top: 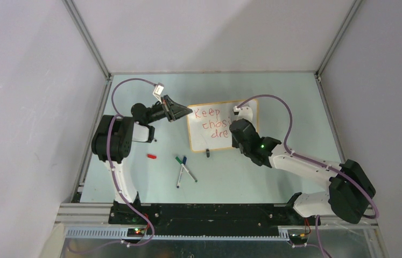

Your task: Write a sentence on the whiteboard

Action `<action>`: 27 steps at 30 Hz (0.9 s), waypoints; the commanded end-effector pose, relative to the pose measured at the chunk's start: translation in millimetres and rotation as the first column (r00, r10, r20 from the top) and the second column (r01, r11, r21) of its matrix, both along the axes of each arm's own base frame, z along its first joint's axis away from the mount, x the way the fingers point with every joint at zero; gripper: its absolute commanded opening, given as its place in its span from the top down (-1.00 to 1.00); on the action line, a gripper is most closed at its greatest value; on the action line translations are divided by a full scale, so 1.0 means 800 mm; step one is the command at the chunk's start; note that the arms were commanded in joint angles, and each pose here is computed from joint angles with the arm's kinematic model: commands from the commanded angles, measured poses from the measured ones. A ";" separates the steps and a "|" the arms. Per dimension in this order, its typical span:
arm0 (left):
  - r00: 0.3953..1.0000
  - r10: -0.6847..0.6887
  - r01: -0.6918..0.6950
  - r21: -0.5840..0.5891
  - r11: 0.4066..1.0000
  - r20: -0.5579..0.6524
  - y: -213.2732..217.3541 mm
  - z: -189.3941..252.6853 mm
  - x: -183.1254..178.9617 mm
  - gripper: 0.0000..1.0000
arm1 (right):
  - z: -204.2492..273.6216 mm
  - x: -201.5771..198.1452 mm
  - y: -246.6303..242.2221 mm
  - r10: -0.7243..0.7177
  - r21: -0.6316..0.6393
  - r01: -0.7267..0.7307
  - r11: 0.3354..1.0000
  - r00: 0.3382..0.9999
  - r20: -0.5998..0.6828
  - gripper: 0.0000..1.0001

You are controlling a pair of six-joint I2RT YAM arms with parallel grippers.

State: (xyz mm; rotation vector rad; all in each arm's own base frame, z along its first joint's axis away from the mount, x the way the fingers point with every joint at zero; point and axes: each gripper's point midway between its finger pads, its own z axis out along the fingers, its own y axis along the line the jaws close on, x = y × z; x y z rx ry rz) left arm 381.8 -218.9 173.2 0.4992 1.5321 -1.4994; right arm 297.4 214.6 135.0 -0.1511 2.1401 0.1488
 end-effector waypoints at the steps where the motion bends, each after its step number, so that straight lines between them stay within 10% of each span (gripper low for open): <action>1: 0.990 -0.034 0.030 0.028 0.999 0.138 -0.003 0.013 -0.013 1.00 | 0.023 0.016 0.014 0.008 0.038 -0.010 0.999 0.999 0.046 1.00; 27: 0.990 -0.035 0.031 0.028 0.999 0.139 -0.003 0.014 -0.013 1.00 | 0.006 0.007 0.002 0.009 -0.038 -0.010 0.999 1.000 -0.026 1.00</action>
